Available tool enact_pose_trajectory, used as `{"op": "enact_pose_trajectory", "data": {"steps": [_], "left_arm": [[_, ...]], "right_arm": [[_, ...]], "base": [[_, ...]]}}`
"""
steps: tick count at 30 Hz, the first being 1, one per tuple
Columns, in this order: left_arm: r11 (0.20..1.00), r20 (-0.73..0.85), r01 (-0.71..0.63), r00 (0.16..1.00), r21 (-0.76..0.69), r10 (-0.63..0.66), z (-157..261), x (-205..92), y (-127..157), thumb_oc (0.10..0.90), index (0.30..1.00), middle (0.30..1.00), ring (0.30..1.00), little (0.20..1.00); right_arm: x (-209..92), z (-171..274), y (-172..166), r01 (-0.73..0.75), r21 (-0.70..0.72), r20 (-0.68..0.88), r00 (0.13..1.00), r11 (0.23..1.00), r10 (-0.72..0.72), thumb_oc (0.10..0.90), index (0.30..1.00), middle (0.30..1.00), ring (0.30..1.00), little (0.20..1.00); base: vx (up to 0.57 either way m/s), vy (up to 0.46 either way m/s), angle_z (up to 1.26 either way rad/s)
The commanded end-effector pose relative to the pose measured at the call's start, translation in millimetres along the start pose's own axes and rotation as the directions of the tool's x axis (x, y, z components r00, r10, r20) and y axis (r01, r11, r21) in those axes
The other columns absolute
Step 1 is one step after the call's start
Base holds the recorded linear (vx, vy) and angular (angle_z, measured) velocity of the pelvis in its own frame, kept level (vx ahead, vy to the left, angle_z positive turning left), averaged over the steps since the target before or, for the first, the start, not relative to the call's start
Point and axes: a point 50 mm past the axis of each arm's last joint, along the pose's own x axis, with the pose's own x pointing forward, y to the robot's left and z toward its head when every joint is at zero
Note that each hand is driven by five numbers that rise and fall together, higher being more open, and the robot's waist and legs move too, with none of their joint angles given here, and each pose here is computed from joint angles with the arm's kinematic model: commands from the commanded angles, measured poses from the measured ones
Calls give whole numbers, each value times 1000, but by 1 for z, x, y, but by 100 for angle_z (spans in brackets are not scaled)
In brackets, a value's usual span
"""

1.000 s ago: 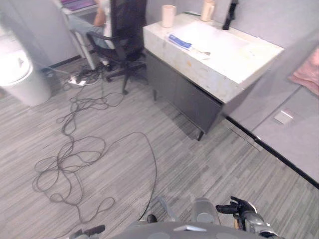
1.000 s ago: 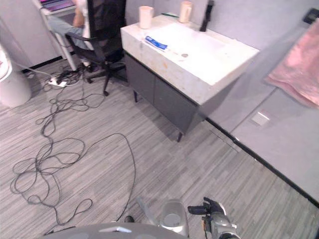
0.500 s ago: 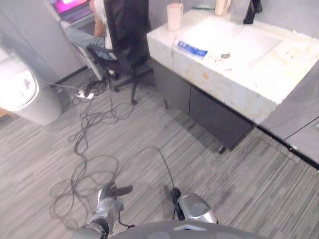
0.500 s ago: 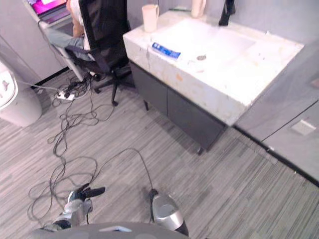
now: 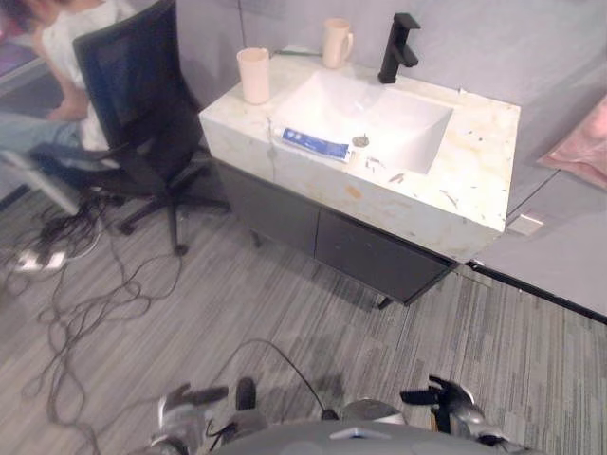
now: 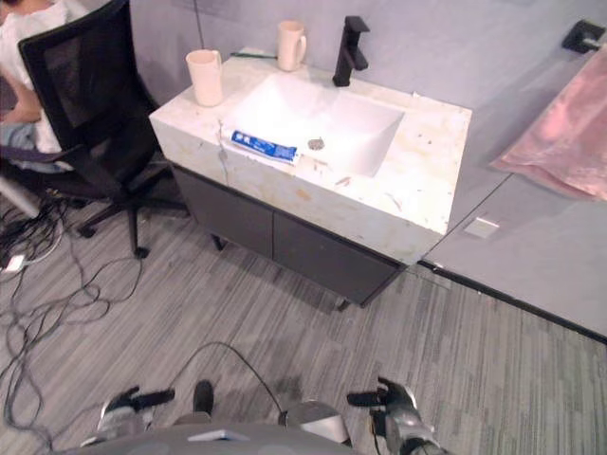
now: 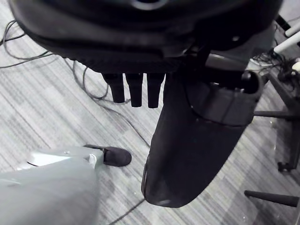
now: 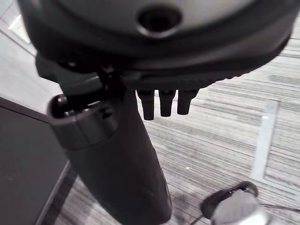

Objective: Organize the bathroom.

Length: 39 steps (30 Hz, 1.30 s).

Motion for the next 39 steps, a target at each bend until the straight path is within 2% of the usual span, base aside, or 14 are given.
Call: {"op": "enact_pose_trajectory", "data": {"steps": [1, 4, 5, 7, 10, 13, 16, 20, 24, 27, 29, 33, 39], "left_arm": [[988, 192, -22, 981, 151, -7, 45, 4, 9, 800, 900, 900, 900, 900], [987, 164, -49, 986, 153, 23, 37, 5, 16, 800, 900, 900, 900, 900], [992, 151, -69, 987, 109, 52, 33, 5, 20, 800, 900, 900, 900, 900], [994, 158, -83, 985, 76, 71, 31, 5, 21, 800, 900, 900, 900, 900], [994, 165, -113, 980, 16, 108, 30, 3, 20, 800, 900, 900, 900, 900], [994, 183, -108, 978, 28, 102, 30, 3, 21, 800, 900, 900, 900, 900], [994, 167, -108, 980, 9, 105, 29, 3, 23, 800, 900, 900, 900, 900], [989, 146, -134, 979, -62, 142, 24, 3, 27, 800, 900, 900, 900, 900], [975, 153, -202, 965, -92, 214, 26, 2, 29, 800, 900, 900, 900, 900], [974, 186, -220, 956, -60, 227, 32, 2, 26, 800, 900, 900, 900, 900], [973, 215, -228, 950, -20, 227, 35, 1, 23, 800, 900, 900, 900, 900], [959, 231, -280, 931, -43, 282, 39, 0, 28, 800, 900, 900, 900, 900], [951, 191, -299, 932, -82, 309, 29, -1, 29, 800, 900, 900, 900, 900]], "right_arm": [[-1, -2, -21, 41, 33, 55, 998, 999, -43, 800, 900, 900, 900, 900], [-2, 1, -15, -1, -6, 93, 996, 1000, 2, 800, 900, 900, 900, 900], [-2, 6, -9, -20, -58, 119, 993, 998, 27, 800, 900, 900, 900, 900], [-2, 10, -3, -33, -71, 137, 990, 997, 42, 800, 900, 900, 900, 900], [-1, 12, 3, -48, -72, 130, 990, 996, 57, 800, 900, 900, 900, 900], [-1, 7, 2, -39, -12, 106, 994, 999, 40, 800, 900, 900, 900, 900], [-1, -2, -4, -13, -1, 78, 997, 1000, 13, 800, 900, 900, 900, 900], [-1, -1, -9, -5, -128, 77, 997, 992, 15, 800, 900, 900, 900, 900], [0, 10, -11, -9, -132, 116, 993, 991, 25, 800, 900, 900, 900, 900], [0, 14, -7, -2, -102, 132, 991, 995, 15, 800, 900, 900, 900, 900], [0, 16, -2, 2, -83, 141, 990, 997, 10, 800, 900, 900, 900, 900], [-1, 14, 0, -23, -101, 151, 988, 995, 38, 800, 900, 900, 900, 900], [-4, 23, 18, -85, -248, 213, 967, 965, 140, 800, 900, 900, 900, 900]], "base": [[152, 328, -62], [141, 200, -101], [171, 169, -128], [134, 69, -129], [129, 40, -150], [132, -64, -95], [176, -33, 21], [146, -15, -17], [137, 152, -86], [92, 221, -62], [88, 223, -9], [62, 164, 44], [12, -2, 16]]}}
